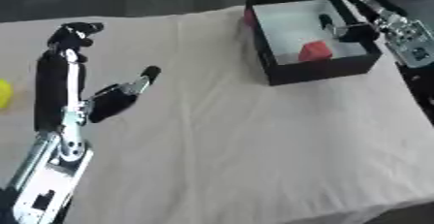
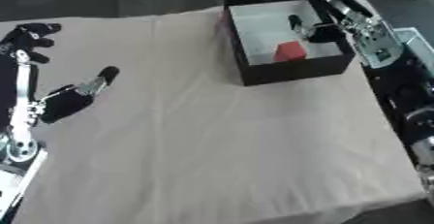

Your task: Pick up the objects with one hand, pass them to the other hand, and then place them into the box on the other side of the table.

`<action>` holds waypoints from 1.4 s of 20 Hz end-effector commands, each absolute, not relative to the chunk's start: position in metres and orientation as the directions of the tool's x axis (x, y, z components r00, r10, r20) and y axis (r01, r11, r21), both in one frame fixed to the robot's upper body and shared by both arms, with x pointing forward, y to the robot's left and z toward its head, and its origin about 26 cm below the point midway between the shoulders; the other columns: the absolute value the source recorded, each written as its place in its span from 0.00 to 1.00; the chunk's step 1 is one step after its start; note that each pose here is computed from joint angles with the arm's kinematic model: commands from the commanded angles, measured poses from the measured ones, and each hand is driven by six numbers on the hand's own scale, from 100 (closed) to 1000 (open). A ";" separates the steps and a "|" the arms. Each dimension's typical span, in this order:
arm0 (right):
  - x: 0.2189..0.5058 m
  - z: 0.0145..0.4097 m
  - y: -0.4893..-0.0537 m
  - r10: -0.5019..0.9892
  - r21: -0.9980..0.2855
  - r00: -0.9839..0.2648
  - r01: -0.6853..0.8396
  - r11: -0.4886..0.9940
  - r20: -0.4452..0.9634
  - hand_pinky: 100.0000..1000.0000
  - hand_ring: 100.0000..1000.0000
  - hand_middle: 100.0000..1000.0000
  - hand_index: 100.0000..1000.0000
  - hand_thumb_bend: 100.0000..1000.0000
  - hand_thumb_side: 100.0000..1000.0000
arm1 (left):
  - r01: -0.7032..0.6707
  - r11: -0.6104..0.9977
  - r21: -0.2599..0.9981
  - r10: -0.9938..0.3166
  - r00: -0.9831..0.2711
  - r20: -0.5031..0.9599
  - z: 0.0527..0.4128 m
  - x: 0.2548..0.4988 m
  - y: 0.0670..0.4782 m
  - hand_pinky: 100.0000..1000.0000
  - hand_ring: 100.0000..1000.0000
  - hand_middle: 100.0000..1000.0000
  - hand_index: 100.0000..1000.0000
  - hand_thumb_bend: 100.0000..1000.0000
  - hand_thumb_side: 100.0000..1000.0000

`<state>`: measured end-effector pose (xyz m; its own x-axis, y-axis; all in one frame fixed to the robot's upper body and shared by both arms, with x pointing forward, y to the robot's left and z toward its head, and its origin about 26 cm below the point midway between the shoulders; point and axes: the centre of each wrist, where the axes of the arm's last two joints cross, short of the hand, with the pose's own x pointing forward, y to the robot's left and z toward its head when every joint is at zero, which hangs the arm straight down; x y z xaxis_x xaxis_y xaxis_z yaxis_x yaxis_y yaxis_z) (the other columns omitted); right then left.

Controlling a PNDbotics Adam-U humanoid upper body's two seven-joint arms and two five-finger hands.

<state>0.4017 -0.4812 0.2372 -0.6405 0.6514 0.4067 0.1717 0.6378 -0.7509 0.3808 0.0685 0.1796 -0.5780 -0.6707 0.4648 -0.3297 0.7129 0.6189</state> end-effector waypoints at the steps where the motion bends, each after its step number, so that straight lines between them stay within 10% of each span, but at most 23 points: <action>1: 0.388 0.284 -0.484 0.576 -0.702 -0.714 0.168 0.692 0.398 1.00 1.00 1.00 1.00 0.00 0.41 | -0.368 0.711 0.599 -0.681 -0.573 0.455 0.193 0.383 0.078 0.54 0.64 0.70 0.75 0.67 0.36; 28: 0.338 0.311 -0.532 0.486 -0.626 -0.681 0.053 0.778 0.547 1.00 1.00 1.00 0.98 0.00 0.41 | -0.205 0.562 0.801 -0.825 -0.072 0.560 0.255 0.403 0.224 0.67 0.74 0.74 0.78 0.67 0.39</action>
